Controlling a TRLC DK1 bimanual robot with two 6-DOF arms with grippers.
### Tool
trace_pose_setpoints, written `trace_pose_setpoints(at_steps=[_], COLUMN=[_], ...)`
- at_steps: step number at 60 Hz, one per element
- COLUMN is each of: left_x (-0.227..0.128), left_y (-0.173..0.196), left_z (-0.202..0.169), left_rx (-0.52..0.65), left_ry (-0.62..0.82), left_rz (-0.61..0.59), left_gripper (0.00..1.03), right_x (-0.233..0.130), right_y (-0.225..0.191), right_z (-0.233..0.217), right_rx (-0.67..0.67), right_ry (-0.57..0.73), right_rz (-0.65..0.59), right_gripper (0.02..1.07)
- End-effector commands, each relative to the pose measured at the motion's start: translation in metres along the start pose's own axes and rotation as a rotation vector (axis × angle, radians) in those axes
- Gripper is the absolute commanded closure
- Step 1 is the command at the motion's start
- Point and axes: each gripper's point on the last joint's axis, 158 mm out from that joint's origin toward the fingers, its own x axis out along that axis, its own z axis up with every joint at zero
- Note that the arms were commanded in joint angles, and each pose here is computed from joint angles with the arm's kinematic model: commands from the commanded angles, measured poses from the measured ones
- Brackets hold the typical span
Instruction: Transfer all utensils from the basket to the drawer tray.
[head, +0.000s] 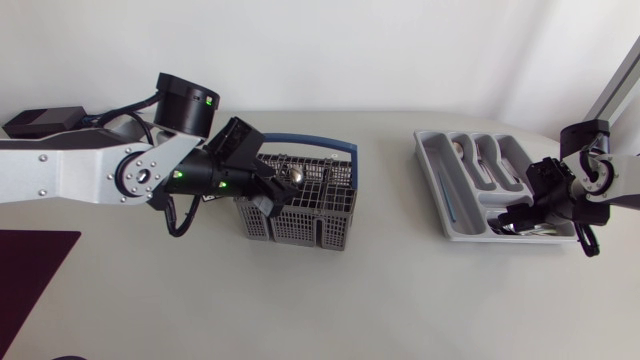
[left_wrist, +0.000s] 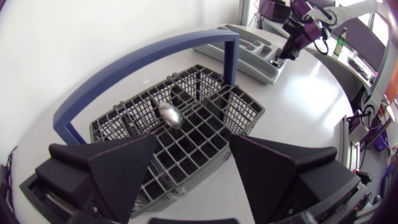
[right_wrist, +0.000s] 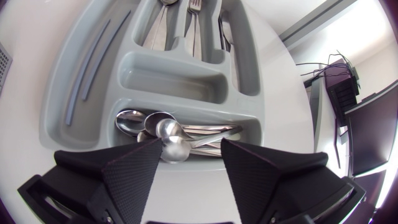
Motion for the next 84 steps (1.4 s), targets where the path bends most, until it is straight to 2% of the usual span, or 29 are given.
trace_pose_setpoints(at_steps=[1, 7, 44, 50, 61, 71, 74, 82, 84], left_x=[0.004, 0.012, 0.023, 0.027, 0.032, 0.035, 0.035, 0.038, 0.039], left_y=[0.014, 0.018, 0.035, 0.037, 0.037, 0.031, 0.028, 0.023, 0.022], left_z=[0.009, 0.007, 0.016, 0.018, 0.018, 0.011, 0.010, 0.006, 0.005], left_rx=[-0.045, -0.056, -0.174, -0.210, -0.260, -0.284, -0.284, -0.295, -0.300], left_ry=[-0.027, -0.026, -0.074, -0.070, -0.050, -0.002, 0.002, 0.019, 0.023], left_rz=[0.024, 0.029, 0.075, 0.076, 0.069, 0.050, 0.044, 0.024, 0.016], left_gripper=[0.20, 0.20, 0.21, 0.31, 0.43, 0.44, 0.48, 0.50, 0.53], right_x=[-0.011, -0.020, -0.066, -0.067, -0.072, -0.075, -0.075, -0.076, -0.076], right_y=[0.000, -0.003, -0.011, -0.011, -0.012, -0.012, -0.011, -0.012, -0.012], right_z=[0.000, 0.007, 0.011, 0.011, 0.013, 0.013, 0.014, 0.015, 0.015], right_rx=[0.013, 0.018, 0.051, 0.054, 0.059, 0.066, 0.065, 0.064, 0.064], right_ry=[-0.029, -0.059, -0.139, -0.137, -0.145, -0.147, -0.148, -0.152, -0.152], right_rz=[-0.001, 0.001, 0.029, 0.028, 0.027, 0.028, 0.030, 0.029, 0.029], right_gripper=[0.16, 0.09, 0.09, 0.09, 0.09, 0.09, 0.09, 0.09, 0.09])
